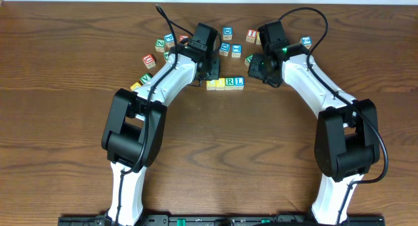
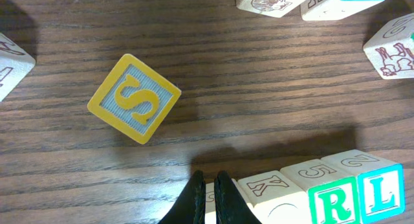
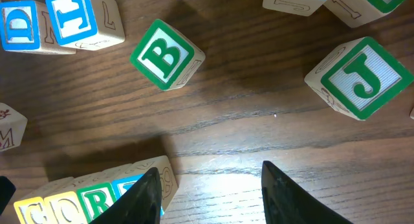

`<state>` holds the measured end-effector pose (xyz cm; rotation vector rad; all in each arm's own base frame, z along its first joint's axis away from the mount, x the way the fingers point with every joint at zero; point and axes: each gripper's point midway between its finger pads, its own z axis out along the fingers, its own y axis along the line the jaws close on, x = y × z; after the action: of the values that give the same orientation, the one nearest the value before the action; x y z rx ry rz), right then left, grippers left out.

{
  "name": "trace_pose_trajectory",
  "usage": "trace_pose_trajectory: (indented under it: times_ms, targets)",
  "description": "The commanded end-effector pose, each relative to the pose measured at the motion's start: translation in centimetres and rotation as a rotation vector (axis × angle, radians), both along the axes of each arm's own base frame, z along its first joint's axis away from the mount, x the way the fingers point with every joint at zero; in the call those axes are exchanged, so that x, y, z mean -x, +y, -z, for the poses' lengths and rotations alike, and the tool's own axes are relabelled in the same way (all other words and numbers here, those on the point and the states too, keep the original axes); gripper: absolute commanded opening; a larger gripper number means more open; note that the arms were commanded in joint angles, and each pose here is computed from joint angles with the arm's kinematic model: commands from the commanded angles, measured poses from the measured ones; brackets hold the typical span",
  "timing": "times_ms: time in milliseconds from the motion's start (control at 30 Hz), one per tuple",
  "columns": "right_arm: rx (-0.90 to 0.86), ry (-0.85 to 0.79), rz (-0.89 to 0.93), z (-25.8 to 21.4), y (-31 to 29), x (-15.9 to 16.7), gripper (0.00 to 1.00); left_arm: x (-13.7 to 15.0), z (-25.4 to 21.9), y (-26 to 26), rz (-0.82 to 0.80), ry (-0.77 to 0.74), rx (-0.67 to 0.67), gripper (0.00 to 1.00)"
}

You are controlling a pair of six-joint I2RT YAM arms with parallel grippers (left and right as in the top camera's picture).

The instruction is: Spell out CORL

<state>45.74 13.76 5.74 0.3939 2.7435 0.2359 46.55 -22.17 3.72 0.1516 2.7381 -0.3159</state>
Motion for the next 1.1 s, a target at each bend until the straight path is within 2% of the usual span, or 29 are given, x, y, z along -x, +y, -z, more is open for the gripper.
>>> trace_pose_trajectory:
  times_ms: [0, 1067]
  targets:
    - [0.007, -0.011, 0.022, -0.53, -0.47, 0.07, 0.45, 0.38, 1.77, 0.15, -0.001, 0.029, -0.023, 0.08]
    - [0.008, -0.013, 0.021, -0.54, -0.46, 0.04, 0.46, 0.9, 1.89, -0.46, 0.014, 0.038, -0.027, 0.07]
